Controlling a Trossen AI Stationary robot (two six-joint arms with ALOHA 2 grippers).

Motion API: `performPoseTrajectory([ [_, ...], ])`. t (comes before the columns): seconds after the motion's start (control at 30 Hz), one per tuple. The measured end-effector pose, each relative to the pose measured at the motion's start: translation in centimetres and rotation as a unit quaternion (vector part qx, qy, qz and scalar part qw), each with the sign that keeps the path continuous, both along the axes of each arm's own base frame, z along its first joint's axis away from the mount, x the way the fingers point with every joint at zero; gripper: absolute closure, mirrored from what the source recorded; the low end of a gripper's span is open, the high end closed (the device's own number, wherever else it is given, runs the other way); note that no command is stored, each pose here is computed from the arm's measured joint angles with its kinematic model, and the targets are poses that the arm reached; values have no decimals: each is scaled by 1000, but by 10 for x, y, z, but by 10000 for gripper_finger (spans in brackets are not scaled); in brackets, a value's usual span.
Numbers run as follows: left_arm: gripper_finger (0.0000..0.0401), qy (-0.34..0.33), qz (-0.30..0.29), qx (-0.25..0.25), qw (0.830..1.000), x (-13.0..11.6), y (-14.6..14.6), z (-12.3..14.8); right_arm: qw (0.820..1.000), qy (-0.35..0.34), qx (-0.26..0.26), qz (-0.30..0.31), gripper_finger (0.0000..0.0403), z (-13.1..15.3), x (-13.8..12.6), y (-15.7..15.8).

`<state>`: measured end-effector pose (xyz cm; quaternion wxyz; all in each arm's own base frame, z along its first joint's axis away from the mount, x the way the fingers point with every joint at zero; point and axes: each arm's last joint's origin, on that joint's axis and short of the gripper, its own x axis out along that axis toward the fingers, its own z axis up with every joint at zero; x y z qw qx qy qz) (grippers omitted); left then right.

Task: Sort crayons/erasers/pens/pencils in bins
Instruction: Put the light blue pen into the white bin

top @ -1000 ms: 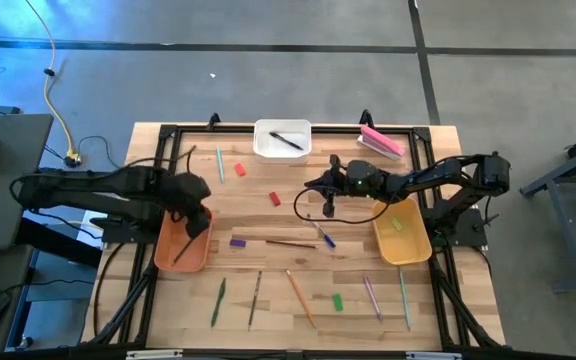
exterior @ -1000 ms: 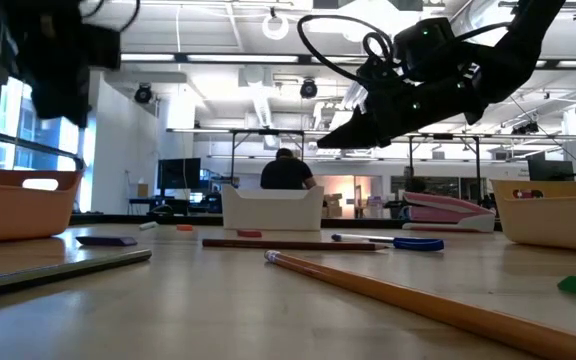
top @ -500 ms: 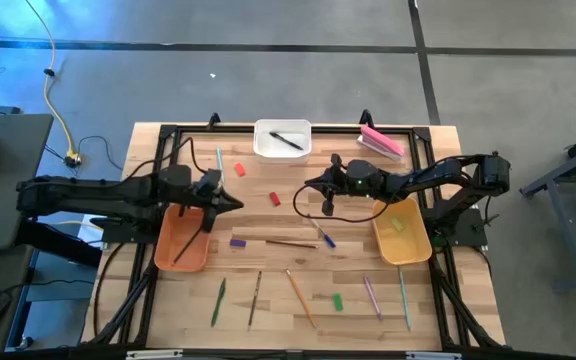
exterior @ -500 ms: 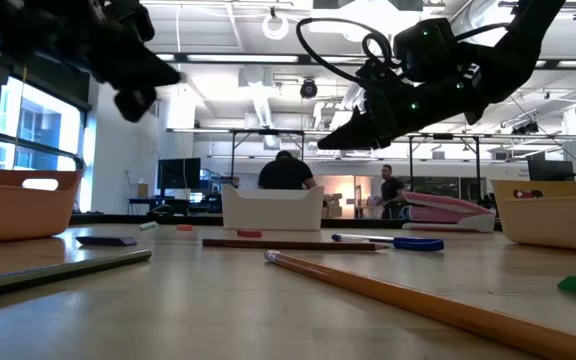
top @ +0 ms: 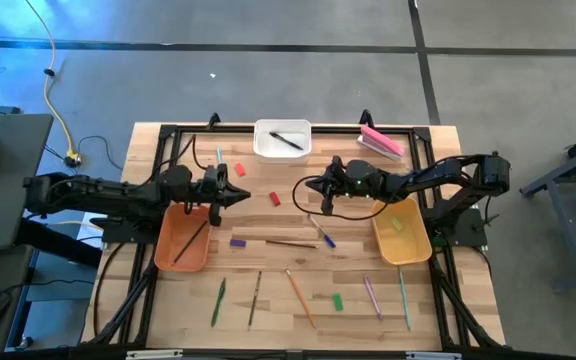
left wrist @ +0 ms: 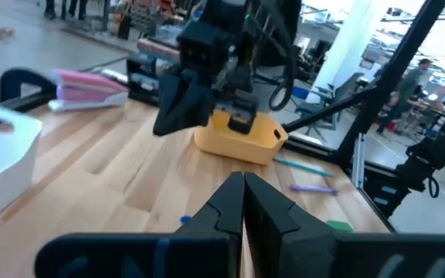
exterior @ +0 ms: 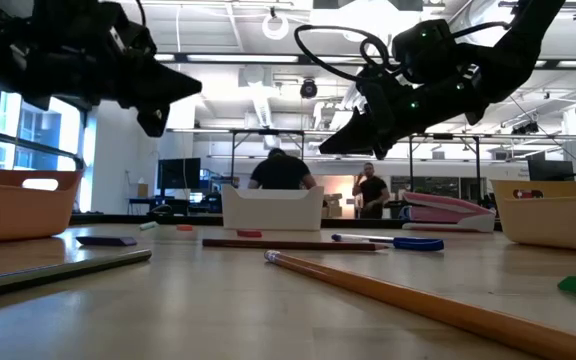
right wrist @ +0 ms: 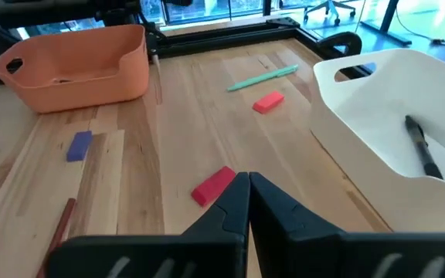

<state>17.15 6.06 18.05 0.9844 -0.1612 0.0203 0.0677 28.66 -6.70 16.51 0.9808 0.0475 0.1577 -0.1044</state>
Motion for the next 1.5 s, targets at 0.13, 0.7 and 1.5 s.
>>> performPoseTrajectory([
  [0.13,401,13,44,-58,997,-1,11,-1,1000,7,-13,-15,403,-1,1,4],
  [0.7,381,373,313,-178,855,-1,65,29,997,70,-16,-23,403,-11,-6,-7],
  [1.5,245,447,418,-299,732,-4,115,-25,996,84,-28,-16,403,-13,-7,-7],
])
